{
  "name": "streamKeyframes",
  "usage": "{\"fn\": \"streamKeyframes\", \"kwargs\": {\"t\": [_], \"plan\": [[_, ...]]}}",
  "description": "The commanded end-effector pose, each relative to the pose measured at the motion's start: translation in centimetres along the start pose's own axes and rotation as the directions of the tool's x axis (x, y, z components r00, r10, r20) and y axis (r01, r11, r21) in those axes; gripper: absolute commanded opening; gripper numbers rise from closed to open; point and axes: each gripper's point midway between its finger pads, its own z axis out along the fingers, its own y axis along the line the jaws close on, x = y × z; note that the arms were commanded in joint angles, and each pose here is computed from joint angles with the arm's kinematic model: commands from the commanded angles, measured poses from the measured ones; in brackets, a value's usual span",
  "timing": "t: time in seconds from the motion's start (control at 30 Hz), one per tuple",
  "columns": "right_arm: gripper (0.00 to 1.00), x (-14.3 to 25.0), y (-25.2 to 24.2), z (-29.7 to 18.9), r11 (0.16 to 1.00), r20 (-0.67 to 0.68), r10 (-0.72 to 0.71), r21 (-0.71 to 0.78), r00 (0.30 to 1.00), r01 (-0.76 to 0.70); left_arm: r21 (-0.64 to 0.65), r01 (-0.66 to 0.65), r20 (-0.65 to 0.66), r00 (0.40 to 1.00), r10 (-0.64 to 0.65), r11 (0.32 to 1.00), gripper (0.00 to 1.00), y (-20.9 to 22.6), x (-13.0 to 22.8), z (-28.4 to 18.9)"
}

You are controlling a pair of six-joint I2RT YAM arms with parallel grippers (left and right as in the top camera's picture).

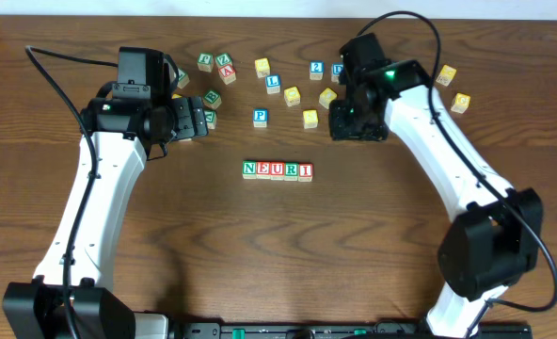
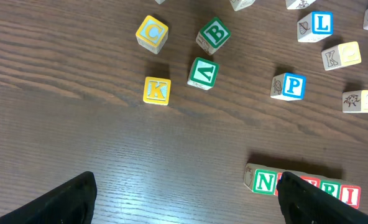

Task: Spell out NEURIPS
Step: 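Raise the right gripper and move it to the upper right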

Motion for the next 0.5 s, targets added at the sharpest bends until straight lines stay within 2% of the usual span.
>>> {"fn": "streamKeyframes", "kwargs": {"t": [0.0,0.47], "plan": [[0.43,-1.1,-0.2,-2.8,1.000,0.075,-0.015,-0.015,0.997,0.016,-0.006,0.009,0.008,1.000,-0.008,1.000,0.91,0.2,-0.4,0.0],[0.48,-2.2,-3.0,-5.4,0.999,0.143,0.041,-0.002,0.989,-0.041,-0.006,0.009,0.009,1.000,-0.008,1.000,0.91,0.2,-0.5,0.0]]}}
